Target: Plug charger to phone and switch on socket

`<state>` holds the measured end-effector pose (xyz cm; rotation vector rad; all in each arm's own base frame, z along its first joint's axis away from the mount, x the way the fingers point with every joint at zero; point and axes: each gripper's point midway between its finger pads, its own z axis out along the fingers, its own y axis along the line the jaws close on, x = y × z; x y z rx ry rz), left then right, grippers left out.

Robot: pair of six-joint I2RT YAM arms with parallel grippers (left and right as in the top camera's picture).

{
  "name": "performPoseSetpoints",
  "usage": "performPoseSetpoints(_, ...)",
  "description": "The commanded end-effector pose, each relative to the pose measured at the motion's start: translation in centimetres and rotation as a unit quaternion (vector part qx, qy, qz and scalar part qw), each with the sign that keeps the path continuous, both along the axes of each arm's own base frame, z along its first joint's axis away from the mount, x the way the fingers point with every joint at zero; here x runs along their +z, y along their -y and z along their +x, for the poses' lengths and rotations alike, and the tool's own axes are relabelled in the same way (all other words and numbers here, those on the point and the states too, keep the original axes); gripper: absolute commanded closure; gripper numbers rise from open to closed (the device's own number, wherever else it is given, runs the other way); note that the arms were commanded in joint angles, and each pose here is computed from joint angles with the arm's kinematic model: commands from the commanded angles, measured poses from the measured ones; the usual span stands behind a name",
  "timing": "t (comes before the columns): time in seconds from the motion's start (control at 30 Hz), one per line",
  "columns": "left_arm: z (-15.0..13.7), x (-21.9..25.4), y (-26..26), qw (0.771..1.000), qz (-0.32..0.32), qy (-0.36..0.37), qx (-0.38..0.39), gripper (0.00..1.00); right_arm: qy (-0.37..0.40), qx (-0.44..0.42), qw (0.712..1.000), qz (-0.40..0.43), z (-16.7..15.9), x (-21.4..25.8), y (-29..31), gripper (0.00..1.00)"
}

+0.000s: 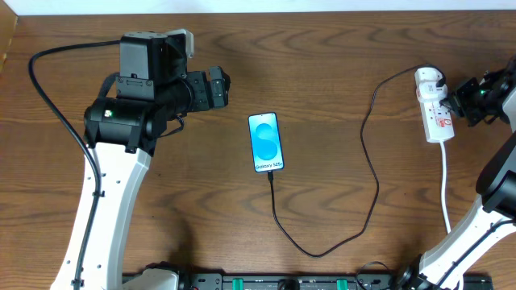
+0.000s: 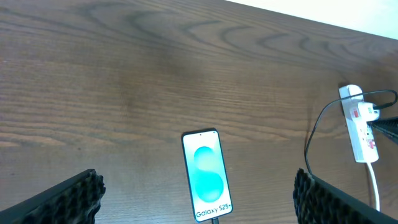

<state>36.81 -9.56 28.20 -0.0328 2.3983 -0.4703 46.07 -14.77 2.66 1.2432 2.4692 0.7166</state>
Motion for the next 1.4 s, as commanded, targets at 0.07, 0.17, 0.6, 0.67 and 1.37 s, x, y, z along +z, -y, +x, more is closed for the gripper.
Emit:
performPoseSetpoints(0.07, -0.1, 0.5, -0.2, 1.000, 0.007, 0.008, 0.000, 0.01, -0.012, 0.041, 0.996, 0.078, 0.1, -1.6, -5.6, 0.99)
performPoseSetpoints(0.17, -0.1, 0.5, -0.2, 1.000, 0.007, 0.008, 0.000, 0.01, 0.000, 0.030, 0.998, 0.060, 0.4, -1.4, -4.1, 0.99)
performPoseSetpoints(0.6, -0.1, 0.5, -0.2, 1.000, 0.007, 0.008, 0.000, 0.01, 0.161, -0.012, 0.986, -0.042, -1.0, 13.7, 4.4, 0.99)
performPoseSetpoints(0.67, -0.1, 0.5, -0.2, 1.000, 0.007, 0.008, 0.000, 0.01, 0.192, 0.012, 0.979, -0.069, -1.6, 17.0, 3.7, 0.99)
performPoseSetpoints(1.37, -0.1, 0.5, -0.2, 1.000, 0.007, 0.008, 0.000, 0.01, 0.263, 0.386, 0.855, -0.226, -15.2, 29.9, -21.0, 0.18)
